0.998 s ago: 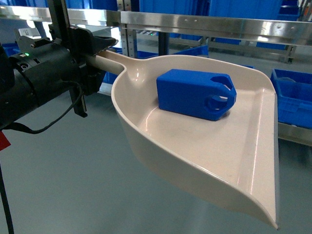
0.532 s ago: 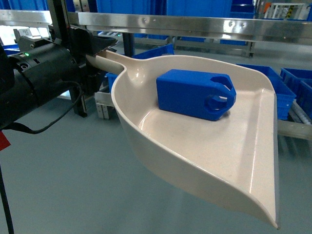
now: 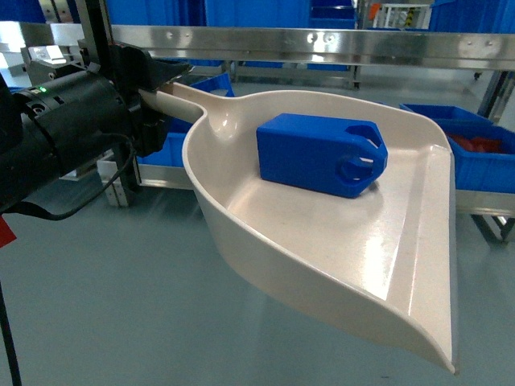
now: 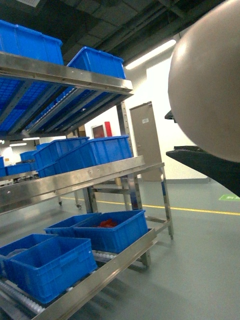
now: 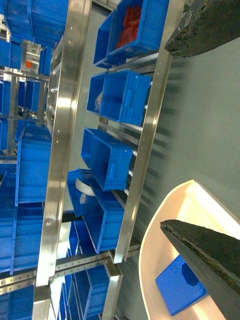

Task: Place part in tray to right shelf

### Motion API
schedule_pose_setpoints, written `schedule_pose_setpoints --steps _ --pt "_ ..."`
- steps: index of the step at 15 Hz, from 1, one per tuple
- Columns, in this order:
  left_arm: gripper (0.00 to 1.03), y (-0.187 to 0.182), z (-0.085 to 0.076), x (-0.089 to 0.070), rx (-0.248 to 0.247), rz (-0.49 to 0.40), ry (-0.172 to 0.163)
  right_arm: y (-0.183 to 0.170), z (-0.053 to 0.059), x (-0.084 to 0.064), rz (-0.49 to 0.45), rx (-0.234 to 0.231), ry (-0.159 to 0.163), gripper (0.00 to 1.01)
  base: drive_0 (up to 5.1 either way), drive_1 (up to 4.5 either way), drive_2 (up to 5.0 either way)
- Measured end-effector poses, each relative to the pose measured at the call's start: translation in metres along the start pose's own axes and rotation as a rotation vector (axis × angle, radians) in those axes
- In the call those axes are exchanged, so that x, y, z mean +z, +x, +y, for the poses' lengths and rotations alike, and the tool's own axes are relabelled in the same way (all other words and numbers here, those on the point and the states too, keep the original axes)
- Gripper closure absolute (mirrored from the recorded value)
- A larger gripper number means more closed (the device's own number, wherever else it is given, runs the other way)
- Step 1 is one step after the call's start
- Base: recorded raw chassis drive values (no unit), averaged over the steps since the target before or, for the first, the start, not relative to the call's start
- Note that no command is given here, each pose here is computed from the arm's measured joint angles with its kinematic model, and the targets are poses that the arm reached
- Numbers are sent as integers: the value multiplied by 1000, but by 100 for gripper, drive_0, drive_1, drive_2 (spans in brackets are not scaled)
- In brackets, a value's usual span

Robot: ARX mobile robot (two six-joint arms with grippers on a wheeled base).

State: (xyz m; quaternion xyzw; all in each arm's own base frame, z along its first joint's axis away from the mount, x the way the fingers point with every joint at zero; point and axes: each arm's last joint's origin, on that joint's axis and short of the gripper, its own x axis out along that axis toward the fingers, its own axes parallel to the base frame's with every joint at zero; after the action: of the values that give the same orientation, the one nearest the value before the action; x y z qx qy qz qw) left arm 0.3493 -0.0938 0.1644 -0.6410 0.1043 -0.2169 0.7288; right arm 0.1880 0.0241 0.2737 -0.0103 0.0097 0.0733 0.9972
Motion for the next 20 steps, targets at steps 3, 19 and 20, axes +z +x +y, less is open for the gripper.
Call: schedule_pose_setpoints --steps 3,19,20 --pt "91 0 0 -1 0 3 0 0 0 0 -1 0 0 3 -185 -185 -185" --pt "91 0 0 -1 -1 6 0 0 0 0 -2 0 0 3 -8 -8 -8" --pt "91 0 0 -1 -1 6 0 0 0 0 -2 0 0 3 0 0 0"
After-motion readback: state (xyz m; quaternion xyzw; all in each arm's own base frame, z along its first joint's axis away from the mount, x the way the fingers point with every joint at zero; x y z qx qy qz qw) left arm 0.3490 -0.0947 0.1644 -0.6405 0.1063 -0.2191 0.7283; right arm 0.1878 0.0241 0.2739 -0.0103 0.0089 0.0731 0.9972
